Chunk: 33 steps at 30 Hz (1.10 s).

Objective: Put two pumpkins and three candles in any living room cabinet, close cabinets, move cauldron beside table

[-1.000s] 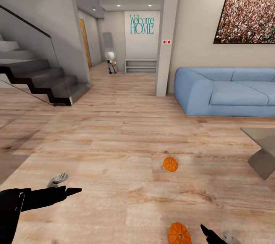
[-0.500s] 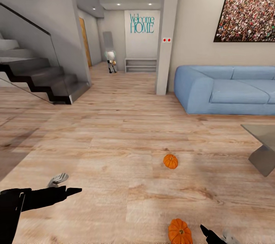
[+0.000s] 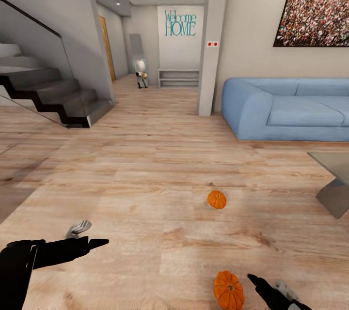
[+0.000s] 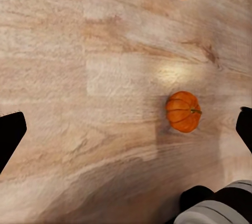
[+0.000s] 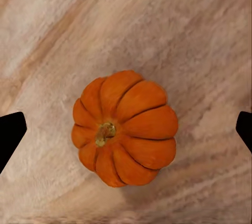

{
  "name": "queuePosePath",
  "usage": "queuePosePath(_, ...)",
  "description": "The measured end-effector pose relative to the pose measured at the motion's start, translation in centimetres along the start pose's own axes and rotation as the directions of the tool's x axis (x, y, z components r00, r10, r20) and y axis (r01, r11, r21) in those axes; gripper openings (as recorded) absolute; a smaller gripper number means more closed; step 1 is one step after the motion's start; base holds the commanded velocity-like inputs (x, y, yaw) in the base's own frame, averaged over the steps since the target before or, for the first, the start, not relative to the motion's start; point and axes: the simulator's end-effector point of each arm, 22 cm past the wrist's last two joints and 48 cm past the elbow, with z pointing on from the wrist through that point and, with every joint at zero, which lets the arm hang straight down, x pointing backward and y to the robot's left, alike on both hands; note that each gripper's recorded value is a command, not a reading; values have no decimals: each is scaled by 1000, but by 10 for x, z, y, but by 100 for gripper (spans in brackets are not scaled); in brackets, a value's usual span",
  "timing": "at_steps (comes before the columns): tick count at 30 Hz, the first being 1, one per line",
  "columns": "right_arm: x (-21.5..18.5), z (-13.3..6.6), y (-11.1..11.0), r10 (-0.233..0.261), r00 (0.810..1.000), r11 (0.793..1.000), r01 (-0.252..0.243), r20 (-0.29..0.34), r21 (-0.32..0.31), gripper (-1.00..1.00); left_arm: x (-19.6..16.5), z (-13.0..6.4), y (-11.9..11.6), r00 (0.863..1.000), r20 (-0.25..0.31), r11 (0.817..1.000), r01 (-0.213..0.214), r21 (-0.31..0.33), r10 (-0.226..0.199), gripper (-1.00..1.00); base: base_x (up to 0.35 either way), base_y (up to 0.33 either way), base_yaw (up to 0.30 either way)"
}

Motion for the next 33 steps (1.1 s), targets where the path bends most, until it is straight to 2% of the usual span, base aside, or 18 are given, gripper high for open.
queuePosePath(2, 6, 3, 3, 13, 999, 1000, -13, -36, 1, 100, 2, 3, 2, 1000, -7, 1000, 6, -1, -6, 100, 0, 0, 0)
queuePosePath(6, 15, 7, 3, 28, 997, 1000, -27, -65, 8, 100, 6, 8, 5, 1000, -19, 1000, 18, 2, -18, 100, 0, 0, 0)
queuePosePath(13, 21, 12, -9, 47, 996, 998, -45, -78, 31, 100, 17, 24, 4, 998, -44, 999, 41, 14, -40, 100, 0, 0, 0)
queuePosePath(18, 27, 15, -15, 54, 995, 998, -50, -88, 46, 100, 26, 38, -4, 996, -84, 999, 28, 33, -25, 100, 0, 0, 0)
queuePosePath(33, 48, 24, -36, 64, 990, 995, -53, -128, 87, 100, 42, 53, 13, 990, -133, 998, 57, 17, -54, 100, 0, 0, 0)
